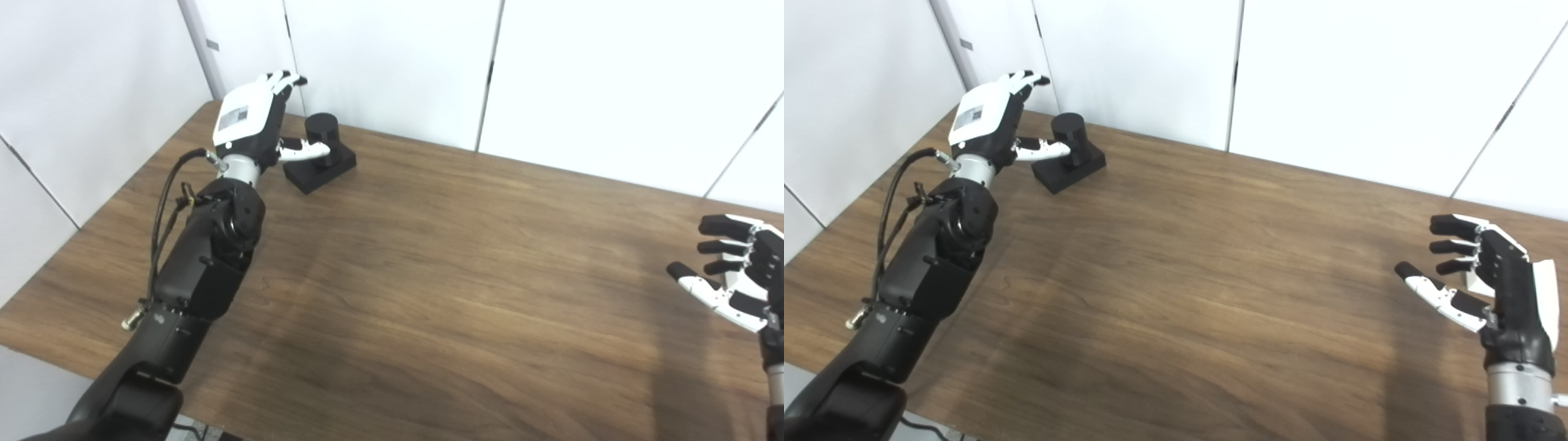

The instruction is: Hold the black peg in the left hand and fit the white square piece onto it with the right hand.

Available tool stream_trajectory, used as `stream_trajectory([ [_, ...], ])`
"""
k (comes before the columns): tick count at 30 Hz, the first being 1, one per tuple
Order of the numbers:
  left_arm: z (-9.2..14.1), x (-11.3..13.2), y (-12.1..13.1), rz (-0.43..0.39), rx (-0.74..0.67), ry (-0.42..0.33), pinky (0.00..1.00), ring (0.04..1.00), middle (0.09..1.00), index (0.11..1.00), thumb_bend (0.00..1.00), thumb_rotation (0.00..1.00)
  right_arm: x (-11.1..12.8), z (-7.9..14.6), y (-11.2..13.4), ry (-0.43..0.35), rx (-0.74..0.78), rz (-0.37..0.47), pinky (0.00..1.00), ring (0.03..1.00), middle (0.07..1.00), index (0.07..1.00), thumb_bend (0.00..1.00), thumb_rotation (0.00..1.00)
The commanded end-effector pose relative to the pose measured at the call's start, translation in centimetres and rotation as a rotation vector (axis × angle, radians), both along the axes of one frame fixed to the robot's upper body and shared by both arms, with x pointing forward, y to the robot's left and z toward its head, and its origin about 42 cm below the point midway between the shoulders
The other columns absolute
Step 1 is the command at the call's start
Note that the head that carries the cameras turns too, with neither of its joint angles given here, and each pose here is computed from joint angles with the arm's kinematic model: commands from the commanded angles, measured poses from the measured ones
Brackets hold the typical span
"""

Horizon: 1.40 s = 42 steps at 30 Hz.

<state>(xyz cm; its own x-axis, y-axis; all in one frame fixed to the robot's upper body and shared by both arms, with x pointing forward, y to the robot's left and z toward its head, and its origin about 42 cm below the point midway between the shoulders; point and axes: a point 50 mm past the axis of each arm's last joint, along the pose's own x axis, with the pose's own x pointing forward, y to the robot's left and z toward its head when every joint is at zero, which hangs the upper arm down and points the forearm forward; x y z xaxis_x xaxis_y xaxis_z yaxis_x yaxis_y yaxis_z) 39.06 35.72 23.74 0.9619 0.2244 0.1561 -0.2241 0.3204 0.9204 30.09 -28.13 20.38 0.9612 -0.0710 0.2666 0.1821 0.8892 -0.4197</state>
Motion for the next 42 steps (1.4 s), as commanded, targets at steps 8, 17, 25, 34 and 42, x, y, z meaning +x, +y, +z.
stream_trajectory([
  [8, 3.6, 2.4, 1.1, 0.077, 0.093, 0.013, 0.91, 1.000, 0.988, 0.851, 0.97, 0.52, 0.3, 2.1, 0.1, -0.101, -0.011, 0.007, 0.47, 0.608, 0.671, 0.647, 0.50, 0.00],
  [17, 2.9, 3.5, 2.0, 0.104, 0.121, 0.079, 0.91, 1.000, 1.000, 0.857, 0.99, 0.54, 0.2, 2.2, 0.1, -0.101, -0.018, 0.008, 0.47, 0.611, 0.668, 0.640, 0.50, 0.00],
  [25, 2.1, 4.1, 2.4, 0.124, 0.132, 0.131, 0.90, 1.000, 1.000, 0.870, 0.99, 0.56, 0.2, 2.1, 0.0, -0.104, -0.015, 0.007, 0.47, 0.612, 0.669, 0.641, 0.50, 0.00],
  [34, 1.0, 4.9, 2.5, 0.136, 0.155, 0.189, 0.91, 1.000, 1.000, 0.865, 0.99, 0.59, 0.2, 2.2, 0.0, -0.112, -0.019, 0.004, 0.46, 0.599, 0.667, 0.635, 0.50, 0.00],
  [42, -0.4, 5.4, 1.8, 0.125, 0.122, 0.232, 0.89, 1.000, 0.989, 0.862, 1.00, 0.59, 0.1, 2.4, 0.0, -0.115, -0.022, 0.007, 0.46, 0.596, 0.663, 0.631, 0.49, 0.00],
])
